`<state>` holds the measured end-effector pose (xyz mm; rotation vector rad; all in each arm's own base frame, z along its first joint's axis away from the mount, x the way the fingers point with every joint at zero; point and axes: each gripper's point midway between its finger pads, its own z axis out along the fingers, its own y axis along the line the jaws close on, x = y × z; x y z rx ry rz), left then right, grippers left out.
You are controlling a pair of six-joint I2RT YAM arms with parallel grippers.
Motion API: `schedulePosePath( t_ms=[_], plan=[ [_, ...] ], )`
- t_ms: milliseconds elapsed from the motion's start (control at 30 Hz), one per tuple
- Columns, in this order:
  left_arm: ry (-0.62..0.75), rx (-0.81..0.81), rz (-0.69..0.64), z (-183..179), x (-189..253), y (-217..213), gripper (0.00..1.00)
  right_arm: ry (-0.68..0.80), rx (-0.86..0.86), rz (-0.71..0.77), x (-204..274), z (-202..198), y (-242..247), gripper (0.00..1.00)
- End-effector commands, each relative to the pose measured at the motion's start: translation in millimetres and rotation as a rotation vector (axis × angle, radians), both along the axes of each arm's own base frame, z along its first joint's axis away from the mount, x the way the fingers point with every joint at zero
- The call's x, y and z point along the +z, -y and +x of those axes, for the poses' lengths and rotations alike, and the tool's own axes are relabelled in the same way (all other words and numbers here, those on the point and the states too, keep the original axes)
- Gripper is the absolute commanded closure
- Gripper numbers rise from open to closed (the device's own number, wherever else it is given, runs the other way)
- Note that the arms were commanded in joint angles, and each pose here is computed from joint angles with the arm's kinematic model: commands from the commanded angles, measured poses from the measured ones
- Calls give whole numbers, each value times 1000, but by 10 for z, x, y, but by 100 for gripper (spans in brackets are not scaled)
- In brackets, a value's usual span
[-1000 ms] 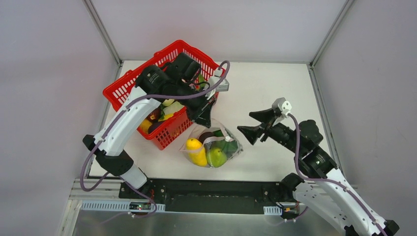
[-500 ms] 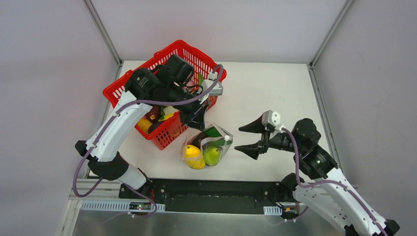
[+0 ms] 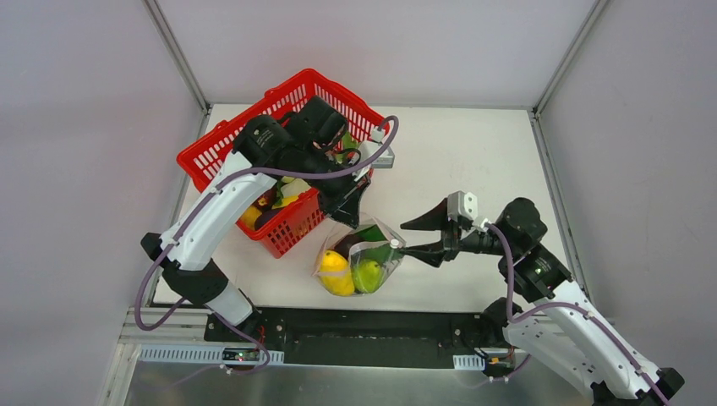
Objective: Place the food in the zip-top bag and seal the zipper
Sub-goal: Adjust the zipper food storage bag at the center of the board.
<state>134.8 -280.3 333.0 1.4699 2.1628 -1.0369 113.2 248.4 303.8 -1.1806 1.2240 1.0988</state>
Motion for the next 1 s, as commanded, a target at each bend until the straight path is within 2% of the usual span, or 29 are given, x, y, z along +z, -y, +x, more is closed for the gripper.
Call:
schedulePosePath(
  t_ms=[0,167,233,500,567,600,633,700,767,833,967],
  plan=[
    [0,-40,-86,-49,191,125,100,44,66,48,120,-95,-42,50],
    [3,-40,-96,-36,206,143,100,44,65,42,64,-72,-62,63],
    [0,-39,-94,-35,197,152,100,40,51,38,26,-37,-71,65],
    [2,-28,-64,-3,108,132,100,45,5,55,44,38,-65,98],
    [32,-4,-39,53,74,88,100,46,-23,69,93,66,-48,100],
    [55,19,-23,103,59,66,96,39,-41,80,120,85,-40,100],
    [78,51,-7,157,54,30,85,32,-57,93,152,97,-28,100],
    [133,143,15,301,82,-62,55,10,-80,115,184,112,-14,100],
    [184,293,38,489,141,-208,32,-26,-123,137,205,167,2,100],
    [230,404,29,568,285,-381,20,-72,-186,160,223,267,18,100],
    [322,458,-56,488,537,-566,15,-134,-251,185,253,385,26,100]
  ],
)
